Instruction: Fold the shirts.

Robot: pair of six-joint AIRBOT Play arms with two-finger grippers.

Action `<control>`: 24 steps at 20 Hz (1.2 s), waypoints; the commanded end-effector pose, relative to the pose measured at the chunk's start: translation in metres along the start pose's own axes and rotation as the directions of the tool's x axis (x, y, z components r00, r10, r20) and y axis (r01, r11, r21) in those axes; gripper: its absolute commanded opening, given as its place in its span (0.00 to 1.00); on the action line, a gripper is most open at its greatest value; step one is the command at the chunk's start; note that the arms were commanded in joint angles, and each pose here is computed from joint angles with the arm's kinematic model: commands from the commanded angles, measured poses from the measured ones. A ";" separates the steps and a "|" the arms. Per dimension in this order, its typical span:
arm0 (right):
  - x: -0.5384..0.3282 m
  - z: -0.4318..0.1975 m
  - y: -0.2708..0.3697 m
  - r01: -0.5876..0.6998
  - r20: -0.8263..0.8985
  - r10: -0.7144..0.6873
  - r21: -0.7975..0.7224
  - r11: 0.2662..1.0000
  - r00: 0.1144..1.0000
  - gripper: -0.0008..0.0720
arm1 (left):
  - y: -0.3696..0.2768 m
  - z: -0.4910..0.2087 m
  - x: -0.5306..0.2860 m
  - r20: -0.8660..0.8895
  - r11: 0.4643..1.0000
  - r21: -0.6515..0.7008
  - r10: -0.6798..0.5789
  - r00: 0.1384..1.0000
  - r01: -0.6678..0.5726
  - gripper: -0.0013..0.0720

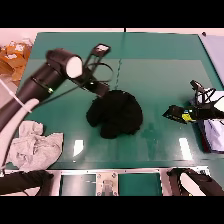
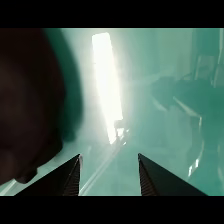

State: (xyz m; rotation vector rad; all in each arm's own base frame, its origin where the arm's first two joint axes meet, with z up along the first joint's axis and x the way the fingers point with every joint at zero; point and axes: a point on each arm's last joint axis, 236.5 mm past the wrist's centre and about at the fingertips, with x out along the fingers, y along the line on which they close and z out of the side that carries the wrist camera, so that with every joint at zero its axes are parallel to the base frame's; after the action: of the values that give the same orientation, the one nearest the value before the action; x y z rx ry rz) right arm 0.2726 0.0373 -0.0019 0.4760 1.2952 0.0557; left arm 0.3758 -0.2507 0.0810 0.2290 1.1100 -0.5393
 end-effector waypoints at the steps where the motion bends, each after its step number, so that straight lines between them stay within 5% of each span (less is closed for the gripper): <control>1: 0.013 -0.001 0.004 -0.038 0.012 0.037 0.036 0.999 0.999 0.59 | 0.063 -0.036 -0.002 -0.144 0.984 -0.178 -0.001 0.990 -0.025 0.90; 6: 0.058 -0.007 0.019 -0.157 -0.103 0.165 0.079 0.984 0.981 0.54 | 0.064 -0.113 0.041 -0.243 0.857 -0.497 -0.289 0.926 0.137 0.90; 17: 0.113 -0.079 0.081 -0.289 -0.332 0.255 -0.054 0.956 0.908 0.54 | -0.001 -0.130 0.141 -0.016 0.702 -0.641 -0.417 0.909 0.311 0.89; 20: 0.125 -0.081 0.093 -0.293 -0.318 0.259 -0.062 0.954 0.912 0.54 | -0.003 -0.125 0.137 -0.011 0.737 -0.582 -0.429 0.903 0.343 0.05; 21: 0.128 -0.078 0.095 -0.295 -0.304 0.266 -0.051 0.954 0.915 0.54 | -0.004 -0.124 0.135 -0.019 0.748 -0.566 -0.432 0.902 0.346 0.05; 24: 0.130 -0.073 0.097 -0.298 -0.286 0.276 -0.036 0.954 0.918 0.22 | 0.000 -0.121 0.128 -0.061 0.795 -0.506 -0.419 0.906 0.333 0.05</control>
State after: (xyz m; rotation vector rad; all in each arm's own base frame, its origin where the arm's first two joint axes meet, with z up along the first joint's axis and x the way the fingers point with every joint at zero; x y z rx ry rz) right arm 0.2568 0.1805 -0.0966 0.5855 1.5068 0.4398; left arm 0.3232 -0.2364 -0.0910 -0.4783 1.4333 -0.5403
